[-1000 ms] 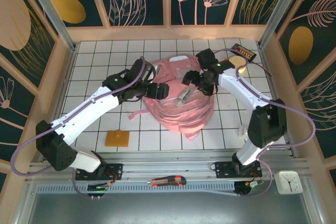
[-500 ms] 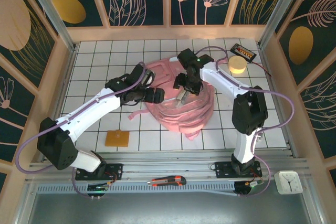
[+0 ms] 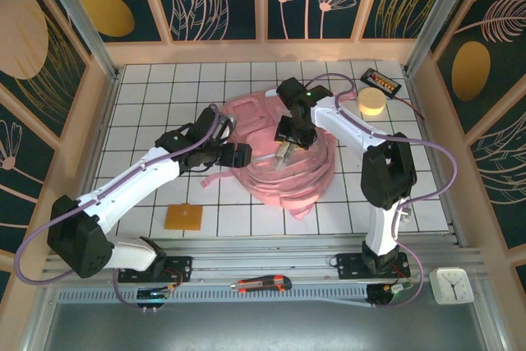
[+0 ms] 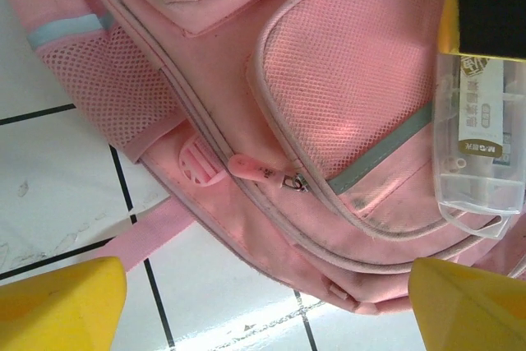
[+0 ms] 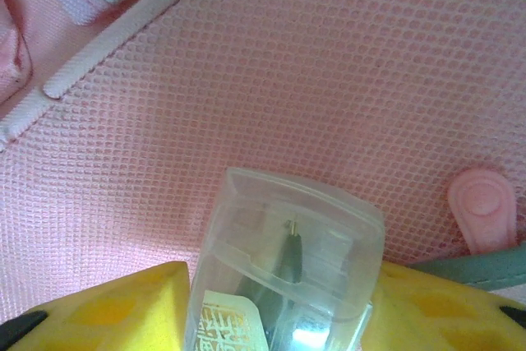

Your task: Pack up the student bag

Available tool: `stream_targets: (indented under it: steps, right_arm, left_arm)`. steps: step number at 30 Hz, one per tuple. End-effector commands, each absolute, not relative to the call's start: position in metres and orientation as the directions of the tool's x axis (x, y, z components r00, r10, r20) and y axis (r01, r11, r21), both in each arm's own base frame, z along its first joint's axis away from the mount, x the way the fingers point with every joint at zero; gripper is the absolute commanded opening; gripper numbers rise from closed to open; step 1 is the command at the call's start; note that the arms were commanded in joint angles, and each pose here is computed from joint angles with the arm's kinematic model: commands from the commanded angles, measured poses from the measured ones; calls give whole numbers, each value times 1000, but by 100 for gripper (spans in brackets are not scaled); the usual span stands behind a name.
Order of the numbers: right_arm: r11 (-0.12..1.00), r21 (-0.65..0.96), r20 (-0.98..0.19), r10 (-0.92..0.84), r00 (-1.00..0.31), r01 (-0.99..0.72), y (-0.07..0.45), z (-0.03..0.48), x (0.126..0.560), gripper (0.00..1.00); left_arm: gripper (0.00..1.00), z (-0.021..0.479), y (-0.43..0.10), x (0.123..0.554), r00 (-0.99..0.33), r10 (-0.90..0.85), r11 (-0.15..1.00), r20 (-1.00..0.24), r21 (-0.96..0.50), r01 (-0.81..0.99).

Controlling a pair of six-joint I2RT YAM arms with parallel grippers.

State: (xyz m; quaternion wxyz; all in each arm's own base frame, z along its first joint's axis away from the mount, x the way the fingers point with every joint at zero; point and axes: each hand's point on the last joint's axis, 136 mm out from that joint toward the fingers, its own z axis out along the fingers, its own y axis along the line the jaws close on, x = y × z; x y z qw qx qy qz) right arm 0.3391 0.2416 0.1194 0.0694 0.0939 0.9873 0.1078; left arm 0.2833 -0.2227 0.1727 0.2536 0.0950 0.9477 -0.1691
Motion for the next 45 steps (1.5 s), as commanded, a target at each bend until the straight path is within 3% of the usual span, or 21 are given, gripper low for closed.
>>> stream_targets:
  steps: [1,6,13,16,19,27,31,40,45]
  right_arm:
    - [939,303,-163,219,-962,162,252,146,342,50]
    - [915,366,-156,237,-959,166,252,152,338,41]
    - [896,412,-158,251,-955,168,248,153,338,37]
    - [888,433,-115,223,-968,153,254,146,333,59]
    - [922,362,-117,188,-975,134,254,138,331,73]
    - [985,161,-117,86,-989,67,254,117,330,76]
    - [993,109,-112,56,-992,43,256,110,332,73]
    - [995,103,-138,34,-990,19,265,114,337,48]
    - [988,154,-179,55,-982,27,269,130,343,44]
  left_arm:
    - [88,180,-221,283,-838,95,917,-538,-280,284]
    - [88,185,-219,284,-831,108,919,-545,-264,292]
    - [88,189,-219,282,-833,94,917,-546,-278,285]
    - [89,187,-217,282,-834,93,922,-544,-269,278]
    - [89,186,-218,283,-836,92,923,-541,-268,275]
    - [89,184,-219,285,-837,81,925,-541,-272,266]
    - [89,185,-216,284,-834,82,926,-546,-267,266]
    - [89,182,-212,281,-835,85,929,-543,-259,263]
    - [89,184,-216,283,-832,91,926,-548,-262,274]
